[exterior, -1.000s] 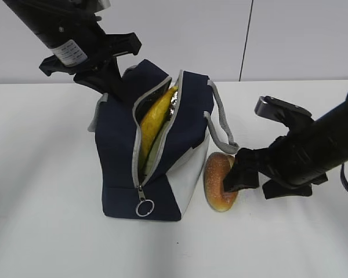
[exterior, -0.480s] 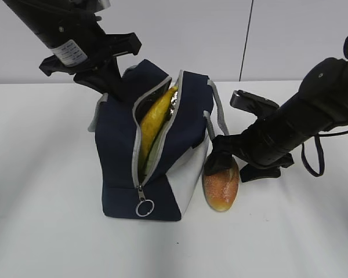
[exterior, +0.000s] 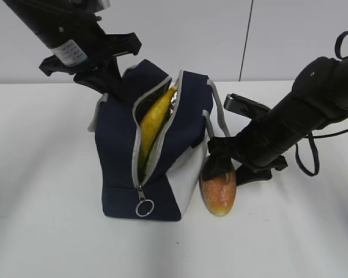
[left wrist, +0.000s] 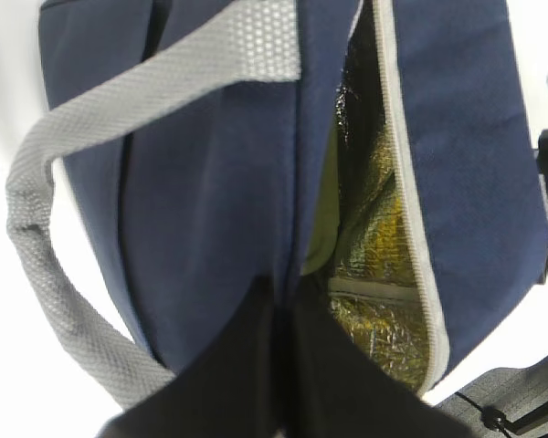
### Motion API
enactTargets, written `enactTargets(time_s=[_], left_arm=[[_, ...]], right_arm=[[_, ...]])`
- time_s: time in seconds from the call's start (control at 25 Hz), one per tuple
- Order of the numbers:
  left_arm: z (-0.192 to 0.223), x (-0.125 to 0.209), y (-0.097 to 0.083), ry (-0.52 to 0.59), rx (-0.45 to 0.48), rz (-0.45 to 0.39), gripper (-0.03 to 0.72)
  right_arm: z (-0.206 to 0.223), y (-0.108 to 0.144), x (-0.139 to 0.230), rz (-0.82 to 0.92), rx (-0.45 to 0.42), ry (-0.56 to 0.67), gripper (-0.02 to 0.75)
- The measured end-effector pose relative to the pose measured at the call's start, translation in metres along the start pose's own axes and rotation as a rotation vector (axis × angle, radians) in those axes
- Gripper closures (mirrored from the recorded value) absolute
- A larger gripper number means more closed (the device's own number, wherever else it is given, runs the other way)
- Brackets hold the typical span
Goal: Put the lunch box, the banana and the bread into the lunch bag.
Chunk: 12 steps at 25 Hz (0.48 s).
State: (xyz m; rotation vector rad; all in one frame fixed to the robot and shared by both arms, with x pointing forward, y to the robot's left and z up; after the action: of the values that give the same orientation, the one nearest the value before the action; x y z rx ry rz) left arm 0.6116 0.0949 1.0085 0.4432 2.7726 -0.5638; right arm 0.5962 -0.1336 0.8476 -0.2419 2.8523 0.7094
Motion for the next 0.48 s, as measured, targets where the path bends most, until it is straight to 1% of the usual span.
enactTargets(time_s=[0.12, 0.28, 0.48], left_arm=[[0.0, 0.0, 0.0, 0.0, -0.001, 0.0, 0.691], [0.0, 0.0, 0.0, 0.0, -0.001, 0.0, 0.691], [0.0, 0.0, 0.0, 0.0, -0.001, 0.0, 0.691]], right_arm=[[0.0, 0.002, 0.01, -0.019, -0.013, 0.06, 0.223], [-0.003, 0.004, 0.029, -0.059, -0.027, 0.172, 0.226], [-0.02, 0.017, 0.059, -0.091, -0.09, 0.347, 0.228]])
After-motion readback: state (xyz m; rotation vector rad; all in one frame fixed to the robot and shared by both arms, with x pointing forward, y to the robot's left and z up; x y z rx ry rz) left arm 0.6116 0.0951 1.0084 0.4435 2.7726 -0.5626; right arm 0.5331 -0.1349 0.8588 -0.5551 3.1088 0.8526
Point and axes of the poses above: a point on each arm's last joint axis where the gripper is mounted, z pointing out along that axis toward the gripper, y along the wrist's bending axis when the last joint is at zero, x = y × z, the point moved 8 cm from there along z, pointing out along that axis toward the gripper, and after that the axes turned 1 degree about z, right-handed, at the moved point
